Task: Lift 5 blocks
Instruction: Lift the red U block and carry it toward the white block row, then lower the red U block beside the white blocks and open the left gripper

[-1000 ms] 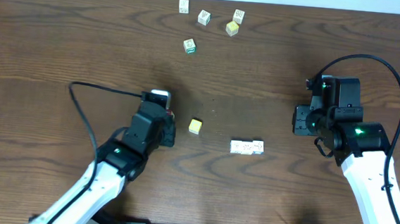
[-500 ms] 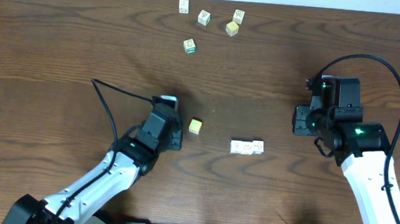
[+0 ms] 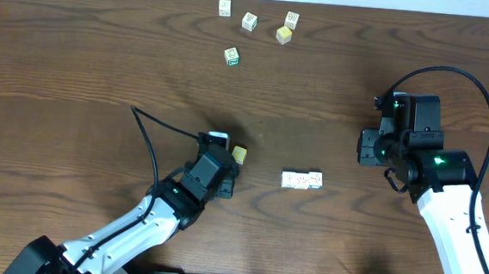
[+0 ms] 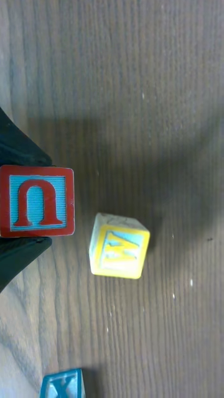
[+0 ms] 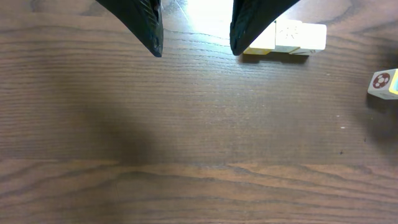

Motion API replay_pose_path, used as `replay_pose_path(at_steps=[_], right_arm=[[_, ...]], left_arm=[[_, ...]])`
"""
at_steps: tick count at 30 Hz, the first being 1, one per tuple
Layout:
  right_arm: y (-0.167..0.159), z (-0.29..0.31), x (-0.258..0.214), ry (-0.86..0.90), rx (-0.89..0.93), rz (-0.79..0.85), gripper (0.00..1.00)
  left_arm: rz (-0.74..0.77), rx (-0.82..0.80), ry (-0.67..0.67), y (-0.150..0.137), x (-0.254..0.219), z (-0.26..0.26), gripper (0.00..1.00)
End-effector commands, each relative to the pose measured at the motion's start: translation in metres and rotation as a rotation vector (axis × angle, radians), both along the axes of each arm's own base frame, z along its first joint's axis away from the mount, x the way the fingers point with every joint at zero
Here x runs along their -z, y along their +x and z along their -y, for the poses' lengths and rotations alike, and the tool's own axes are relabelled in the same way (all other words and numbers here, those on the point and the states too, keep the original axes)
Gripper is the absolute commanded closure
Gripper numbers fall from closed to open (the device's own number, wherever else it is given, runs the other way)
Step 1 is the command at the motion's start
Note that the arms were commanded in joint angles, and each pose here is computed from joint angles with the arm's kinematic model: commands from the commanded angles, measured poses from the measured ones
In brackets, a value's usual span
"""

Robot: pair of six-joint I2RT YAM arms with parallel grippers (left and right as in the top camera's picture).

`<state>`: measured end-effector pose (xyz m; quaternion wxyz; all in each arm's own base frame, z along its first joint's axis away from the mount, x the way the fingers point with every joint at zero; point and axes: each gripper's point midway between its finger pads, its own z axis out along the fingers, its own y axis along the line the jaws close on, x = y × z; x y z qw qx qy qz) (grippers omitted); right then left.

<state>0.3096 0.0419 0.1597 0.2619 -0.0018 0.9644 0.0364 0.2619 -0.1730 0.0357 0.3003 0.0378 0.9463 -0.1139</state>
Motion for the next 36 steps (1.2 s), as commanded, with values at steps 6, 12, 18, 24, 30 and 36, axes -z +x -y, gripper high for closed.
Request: replay_pose_path(at_steps=[6, 12, 18, 24, 30, 36], right_arm=[[0.004, 0.003, -0.006, 0.014, 0.024, 0.012, 0.67], [0.004, 0.003, -0.006, 0.018, 0.031, 0.011, 0.67], [0.004, 0.003, -0.006, 0.018, 0.031, 0.012, 0.68], [0.004, 0.003, -0.006, 0.020, 0.034, 0.011, 0.68], [0.004, 0.003, -0.006, 0.021, 0.037, 0.011, 0.68], [0.004, 0.003, -0.006, 0.021, 0.037, 0.011, 0.68]], left_arm=[[0.014, 0.062, -0.035, -0.014, 0.000, 0.026, 0.93], [0.001, 0.037, -0.071, -0.016, 0.000, 0.032, 0.93], [0.022, 0.072, -0.112, -0.017, -0.006, 0.046, 0.92], [0.026, 0.098, -0.137, -0.022, -0.009, 0.057, 0.93], [-0.003, 0.054, -0.157, -0.020, 0.002, 0.059, 0.93], [-0.050, 0.035, -0.126, -0.019, 0.029, 0.061, 0.93]])
